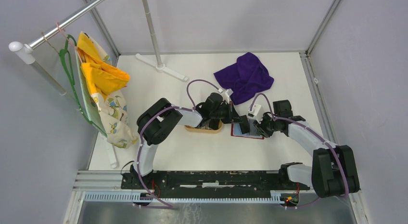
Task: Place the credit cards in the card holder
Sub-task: Insert the credit card into the card holder.
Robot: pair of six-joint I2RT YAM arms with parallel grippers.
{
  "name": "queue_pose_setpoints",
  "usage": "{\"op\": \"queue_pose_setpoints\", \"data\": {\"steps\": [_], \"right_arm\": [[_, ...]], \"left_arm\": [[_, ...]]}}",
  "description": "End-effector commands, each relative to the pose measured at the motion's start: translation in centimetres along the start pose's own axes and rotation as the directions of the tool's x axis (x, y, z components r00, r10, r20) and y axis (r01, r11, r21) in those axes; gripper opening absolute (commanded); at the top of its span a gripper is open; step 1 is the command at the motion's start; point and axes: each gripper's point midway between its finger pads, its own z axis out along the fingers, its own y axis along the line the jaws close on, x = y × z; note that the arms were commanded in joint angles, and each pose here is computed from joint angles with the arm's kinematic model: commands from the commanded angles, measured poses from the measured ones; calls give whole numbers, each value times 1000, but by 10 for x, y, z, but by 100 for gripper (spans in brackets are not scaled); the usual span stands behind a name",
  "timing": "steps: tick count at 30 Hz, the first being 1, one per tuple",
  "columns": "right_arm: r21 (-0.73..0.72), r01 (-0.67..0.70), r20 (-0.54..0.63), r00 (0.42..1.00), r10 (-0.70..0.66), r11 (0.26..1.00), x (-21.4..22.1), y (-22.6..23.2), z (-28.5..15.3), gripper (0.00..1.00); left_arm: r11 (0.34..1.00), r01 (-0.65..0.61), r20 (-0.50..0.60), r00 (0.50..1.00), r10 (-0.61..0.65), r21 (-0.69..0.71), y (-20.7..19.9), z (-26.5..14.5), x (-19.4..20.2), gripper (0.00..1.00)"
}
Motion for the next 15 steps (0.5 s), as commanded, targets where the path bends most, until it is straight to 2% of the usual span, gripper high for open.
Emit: {"op": "queue_pose_setpoints", "data": {"steps": [1,15], "right_arm": [[47,-6,-33,999,7,999,2,-9,-4,31],[52,-8,-24,1000,9,999,0,-10,-5,35]], "left_arm": [[996,-87,6,996,87,1,-15,5,-3,2],[995,-81,-31,996,80,-62,-7,11,6,2]]}}
